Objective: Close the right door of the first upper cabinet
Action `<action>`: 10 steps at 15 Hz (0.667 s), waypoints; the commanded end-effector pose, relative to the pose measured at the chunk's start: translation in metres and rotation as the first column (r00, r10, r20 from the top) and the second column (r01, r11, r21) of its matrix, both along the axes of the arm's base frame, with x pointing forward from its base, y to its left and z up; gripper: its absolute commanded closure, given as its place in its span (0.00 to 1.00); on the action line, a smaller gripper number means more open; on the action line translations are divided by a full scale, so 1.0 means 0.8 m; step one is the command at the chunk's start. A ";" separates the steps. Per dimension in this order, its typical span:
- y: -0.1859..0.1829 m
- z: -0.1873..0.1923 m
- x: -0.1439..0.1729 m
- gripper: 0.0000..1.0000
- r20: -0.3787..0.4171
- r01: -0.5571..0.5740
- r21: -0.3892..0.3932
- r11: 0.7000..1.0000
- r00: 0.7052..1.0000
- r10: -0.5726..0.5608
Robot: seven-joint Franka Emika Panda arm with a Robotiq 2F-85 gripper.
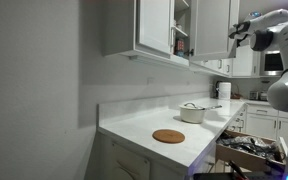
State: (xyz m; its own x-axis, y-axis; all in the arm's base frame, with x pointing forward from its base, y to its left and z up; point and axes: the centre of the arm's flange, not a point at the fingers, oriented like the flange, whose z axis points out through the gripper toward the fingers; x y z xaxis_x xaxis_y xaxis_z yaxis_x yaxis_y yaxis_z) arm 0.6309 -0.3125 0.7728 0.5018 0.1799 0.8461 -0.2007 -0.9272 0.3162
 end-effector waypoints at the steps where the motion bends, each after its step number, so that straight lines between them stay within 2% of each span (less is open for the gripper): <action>1: 0.026 0.005 0.024 1.00 -0.081 -0.086 0.066 0.994 0.993 0.091; 5: 0.057 0.013 0.018 1.00 -0.223 -0.131 0.131 0.983 0.962 0.158; 10: 0.100 0.028 0.008 1.00 -0.299 -0.181 0.171 0.969 0.927 0.226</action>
